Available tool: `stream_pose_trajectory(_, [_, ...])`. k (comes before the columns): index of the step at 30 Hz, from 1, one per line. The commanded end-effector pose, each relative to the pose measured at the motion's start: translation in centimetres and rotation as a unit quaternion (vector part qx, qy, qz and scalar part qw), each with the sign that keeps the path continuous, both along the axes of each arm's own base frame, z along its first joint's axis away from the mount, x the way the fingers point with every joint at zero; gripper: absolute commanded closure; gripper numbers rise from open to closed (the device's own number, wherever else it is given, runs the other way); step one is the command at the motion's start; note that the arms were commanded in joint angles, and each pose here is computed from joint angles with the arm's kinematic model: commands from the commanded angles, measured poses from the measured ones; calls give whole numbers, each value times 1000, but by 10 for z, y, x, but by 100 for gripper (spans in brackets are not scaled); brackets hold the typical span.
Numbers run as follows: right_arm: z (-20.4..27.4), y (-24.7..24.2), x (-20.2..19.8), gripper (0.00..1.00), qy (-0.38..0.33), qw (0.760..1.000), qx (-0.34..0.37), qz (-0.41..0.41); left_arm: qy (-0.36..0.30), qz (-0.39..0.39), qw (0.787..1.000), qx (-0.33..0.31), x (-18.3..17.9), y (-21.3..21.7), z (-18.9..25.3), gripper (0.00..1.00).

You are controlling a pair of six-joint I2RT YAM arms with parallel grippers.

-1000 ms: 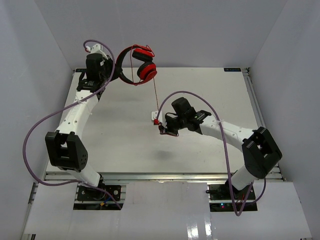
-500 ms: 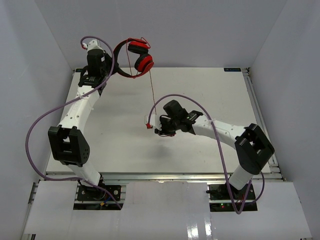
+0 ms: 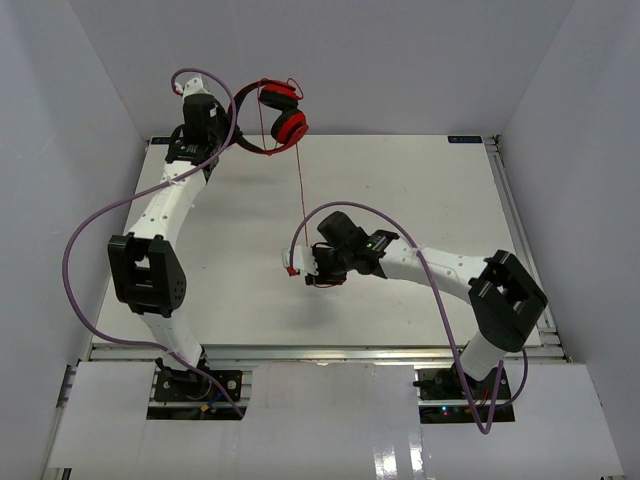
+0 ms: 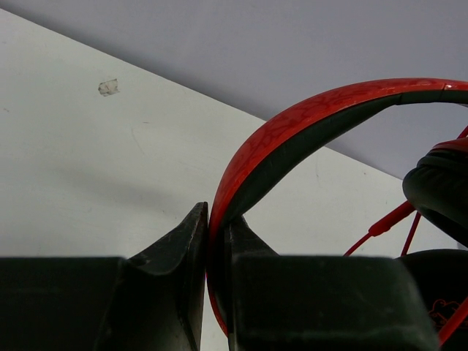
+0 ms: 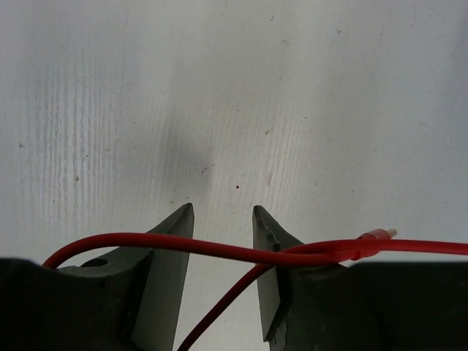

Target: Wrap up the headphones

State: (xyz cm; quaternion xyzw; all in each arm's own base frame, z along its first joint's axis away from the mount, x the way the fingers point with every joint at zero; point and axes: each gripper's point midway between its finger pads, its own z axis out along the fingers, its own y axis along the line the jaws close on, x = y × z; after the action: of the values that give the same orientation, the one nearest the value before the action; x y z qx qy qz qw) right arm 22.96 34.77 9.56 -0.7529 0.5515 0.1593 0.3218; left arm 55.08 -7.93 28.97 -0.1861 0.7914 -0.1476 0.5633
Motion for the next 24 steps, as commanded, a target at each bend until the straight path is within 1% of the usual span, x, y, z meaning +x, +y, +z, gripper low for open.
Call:
stream_pose_trajectory(1, [13, 2, -11, 55, -2, 1000, 8, 21, -85, 15, 996, -23, 4, 3, 67, 100])
stream_pose_trajectory(3, [16, 3, -10, 53, 5, 1000, 15, 15, -83, 13, 996, -24, 3, 3, 65, 100])
stream_pose_trajectory(6, [28, 5, -4, 53, 43, 998, 49, 2, -85, 9, 996, -26, -2, 2, 66, 100])
stream_pose_trajectory(7, [37, 5, 0, 53, 70, 995, 73, -2, -84, 7, 996, -26, -3, 2, 63, 100])
stream_pose_trajectory(9, [57, 6, -6, 52, 131, 983, 128, 23, -88, 6, 996, -26, -7, 2, 66, 100])
stream_pose_trajectory(10, [65, 7, -6, 50, 129, 981, 140, 35, -93, 5, 995, -25, -9, 2, 70, 100])
stream_pose_trajectory(11, [63, 3, 1, 45, 95, 987, 128, 32, -94, 5, 995, -25, -10, 2, 71, 100])
stream_pose_trajectory(12, [56, 1, 7, 40, 46, 993, 107, 28, -95, 3, 995, -25, -11, 2, 71, 100])
stream_pose_trajectory(13, [49, -2, 13, 36, -10, 996, 81, 25, -97, 1, 995, -26, -11, 1, 72, 100])
stream_pose_trajectory(14, [46, -3, 14, 31, -39, 996, 74, 33, -98, 0, 995, -28, -11, 0, 73, 100])
stream_pose_trajectory(15, [46, -2, 14, 28, -52, 995, 73, 37, -98, -3, 995, -30, -11, -1, 74, 100])
stream_pose_trajectory(17, [49, -1, 13, 28, -44, 995, 77, 43, -98, -8, 995, -35, -11, -3, 74, 100])
stream_pose_trajectory(20, [64, -1, 18, 22, 4, 993, 109, 34, -96, -13, 994, -41, -11, -6, 73, 100])
stream_pose_trajectory(22, [77, 5, 2, 20, 105, 982, 146, 63, -96, -15, 994, -41, -12, -7, 73, 100])
stream_pose_trajectory(23, [76, 4, 1, 20, 118, 980, 144, 66, -97, -15, 994, -41, -12, -6, 74, 100])
stream_pose_trajectory(24, [70, 2, 2, 20, 97, 984, 134, 67, -98, -15, 994, -40, -13, -6, 75, 100])
